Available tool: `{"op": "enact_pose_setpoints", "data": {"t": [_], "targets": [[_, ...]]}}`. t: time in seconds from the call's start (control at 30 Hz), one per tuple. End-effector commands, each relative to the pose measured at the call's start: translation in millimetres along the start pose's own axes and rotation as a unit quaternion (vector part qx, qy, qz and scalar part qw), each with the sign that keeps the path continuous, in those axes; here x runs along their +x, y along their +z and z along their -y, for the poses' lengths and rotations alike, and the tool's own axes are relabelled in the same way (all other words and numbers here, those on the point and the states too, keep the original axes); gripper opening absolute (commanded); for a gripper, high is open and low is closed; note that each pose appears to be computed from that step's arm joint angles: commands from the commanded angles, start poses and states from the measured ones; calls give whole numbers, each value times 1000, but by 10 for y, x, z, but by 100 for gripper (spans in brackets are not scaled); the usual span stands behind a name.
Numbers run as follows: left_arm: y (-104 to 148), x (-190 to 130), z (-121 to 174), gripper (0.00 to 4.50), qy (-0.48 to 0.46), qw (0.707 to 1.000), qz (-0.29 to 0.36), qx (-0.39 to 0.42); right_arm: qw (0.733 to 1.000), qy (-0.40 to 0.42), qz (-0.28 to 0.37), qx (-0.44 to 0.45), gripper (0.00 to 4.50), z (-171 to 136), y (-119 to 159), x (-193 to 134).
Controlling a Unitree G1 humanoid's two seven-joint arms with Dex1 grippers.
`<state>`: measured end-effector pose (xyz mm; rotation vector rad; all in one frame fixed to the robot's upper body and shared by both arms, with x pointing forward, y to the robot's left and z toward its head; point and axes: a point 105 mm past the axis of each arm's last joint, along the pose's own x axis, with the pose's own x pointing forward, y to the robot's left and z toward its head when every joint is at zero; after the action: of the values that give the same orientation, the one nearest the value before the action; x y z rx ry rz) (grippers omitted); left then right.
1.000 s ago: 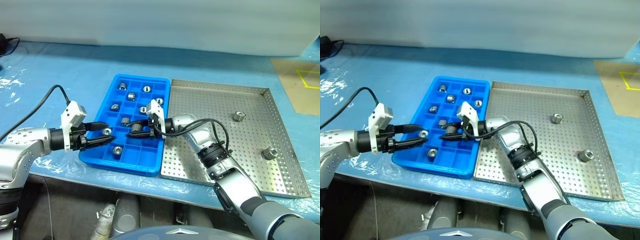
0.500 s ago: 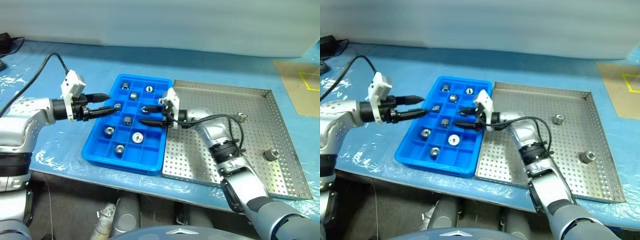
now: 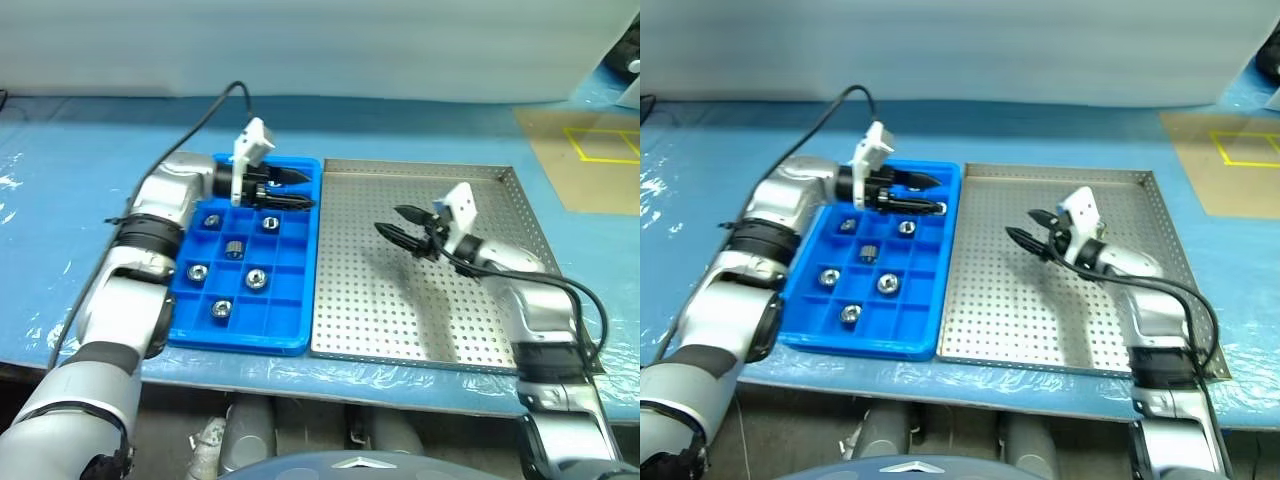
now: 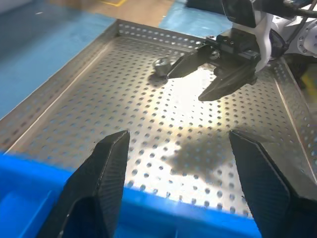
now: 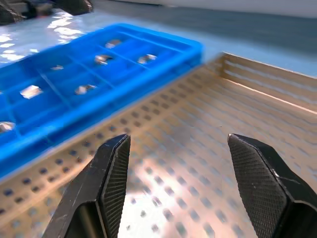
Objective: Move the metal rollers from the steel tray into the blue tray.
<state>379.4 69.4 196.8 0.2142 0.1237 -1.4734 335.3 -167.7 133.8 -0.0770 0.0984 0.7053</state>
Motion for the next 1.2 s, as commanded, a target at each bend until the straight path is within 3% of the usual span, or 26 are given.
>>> {"op": "enact_pose_setpoints", "data": {"t": [0.03, 0.23, 0.53, 0.8, 1.2], "targets": [[156, 170, 40, 340, -43, 999, 5, 33, 998, -56, 31, -15, 320, 96, 183, -259], [12, 577, 227, 340, -119, 992, -6, 40, 986, -163, 26, -15, 320, 278, 129, -675], [-56, 762, 358, 340, -161, 986, 0, 38, 945, -323, -3, -44, 320, 713, -76, -1170], [-98, 773, 376, 340, -162, 986, 6, 31, 940, -336, -53, -8, 320, 733, -527, -1280], [-163, 628, 284, 340, -129, 991, 0, 20, 947, -308, -88, 5, 320, 704, -830, -1114]]}}
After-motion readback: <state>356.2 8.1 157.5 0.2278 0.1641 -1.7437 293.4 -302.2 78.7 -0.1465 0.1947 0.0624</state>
